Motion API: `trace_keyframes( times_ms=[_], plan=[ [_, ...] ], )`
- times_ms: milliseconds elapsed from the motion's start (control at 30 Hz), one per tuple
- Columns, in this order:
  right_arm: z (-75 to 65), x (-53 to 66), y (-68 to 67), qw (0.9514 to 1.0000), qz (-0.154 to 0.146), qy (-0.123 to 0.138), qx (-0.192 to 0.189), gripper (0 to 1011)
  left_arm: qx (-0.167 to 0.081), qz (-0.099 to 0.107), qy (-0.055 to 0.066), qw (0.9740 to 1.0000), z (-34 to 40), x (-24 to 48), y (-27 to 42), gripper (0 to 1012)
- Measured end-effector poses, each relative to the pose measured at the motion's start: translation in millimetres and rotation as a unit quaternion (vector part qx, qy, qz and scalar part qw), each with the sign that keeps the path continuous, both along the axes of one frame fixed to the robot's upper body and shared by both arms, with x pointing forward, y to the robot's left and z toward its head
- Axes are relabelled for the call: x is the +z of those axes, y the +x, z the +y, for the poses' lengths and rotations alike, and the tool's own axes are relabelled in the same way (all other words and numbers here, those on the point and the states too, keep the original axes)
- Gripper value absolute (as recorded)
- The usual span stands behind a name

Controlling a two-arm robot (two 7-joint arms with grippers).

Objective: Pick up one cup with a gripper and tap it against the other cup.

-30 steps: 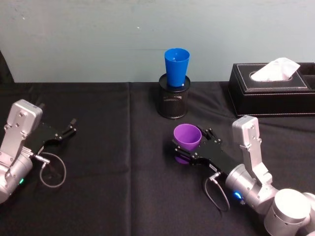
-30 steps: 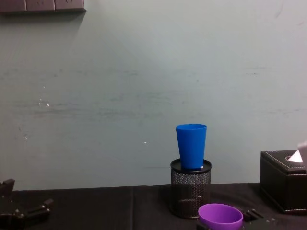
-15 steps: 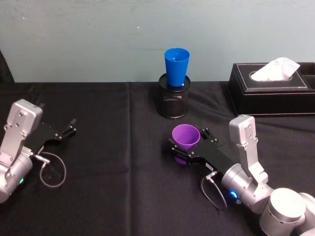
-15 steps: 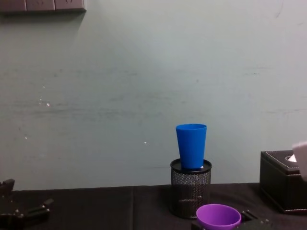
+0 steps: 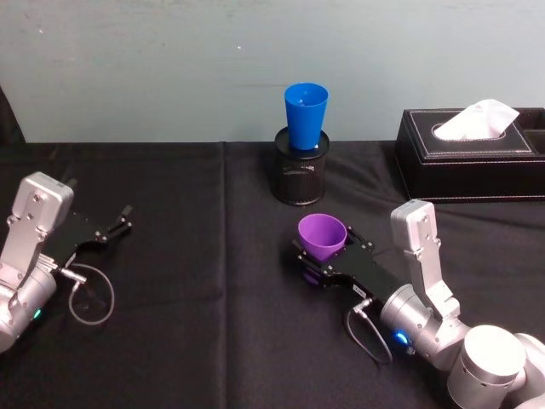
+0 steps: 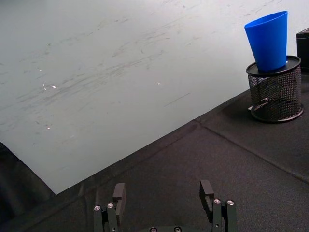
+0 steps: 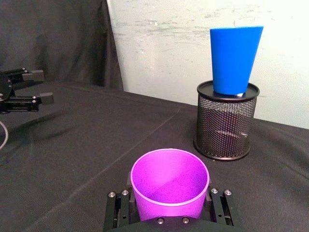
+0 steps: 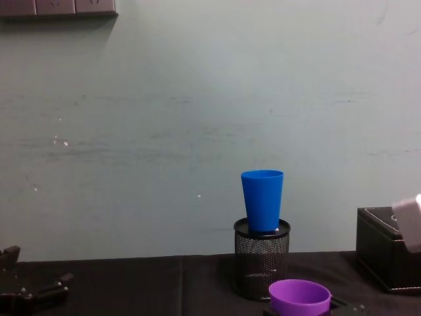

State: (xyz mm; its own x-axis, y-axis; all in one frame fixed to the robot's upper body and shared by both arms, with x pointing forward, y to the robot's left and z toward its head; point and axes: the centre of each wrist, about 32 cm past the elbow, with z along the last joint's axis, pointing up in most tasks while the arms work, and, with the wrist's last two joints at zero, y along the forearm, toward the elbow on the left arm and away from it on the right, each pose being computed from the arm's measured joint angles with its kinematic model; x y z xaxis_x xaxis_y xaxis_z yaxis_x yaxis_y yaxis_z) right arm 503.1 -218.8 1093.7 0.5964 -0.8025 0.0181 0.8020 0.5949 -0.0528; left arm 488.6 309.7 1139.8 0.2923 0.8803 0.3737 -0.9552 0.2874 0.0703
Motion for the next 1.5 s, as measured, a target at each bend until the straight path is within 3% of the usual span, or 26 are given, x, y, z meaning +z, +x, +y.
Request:
trace_keyframes(
  times_ms=[267, 533, 633, 1500],
  plan=[
    [0.3, 17.7, -3.6, 0.9998, -0.018, -0.002, 0.005, 734, 0.000, 0.000, 0.000, 1.0000, 0.0, 0.0, 0.0, 1000],
    [-0.1, 53.8, -8.4, 0.9988, -0.048, -0.002, 0.006, 734, 0.000, 0.000, 0.000, 1.0000, 0.0, 0.0, 0.0, 1000],
    [-0.9, 61.9, -9.6, 0.9985, -0.055, 0.001, 0.004, 734, 0.000, 0.000, 0.000, 1.0000, 0.0, 0.0, 0.0, 1000],
    [-1.0, 63.8, -9.7, 0.9984, -0.056, 0.003, 0.005, 734, 0.000, 0.000, 0.000, 1.0000, 0.0, 0.0, 0.0, 1000]
  ],
)
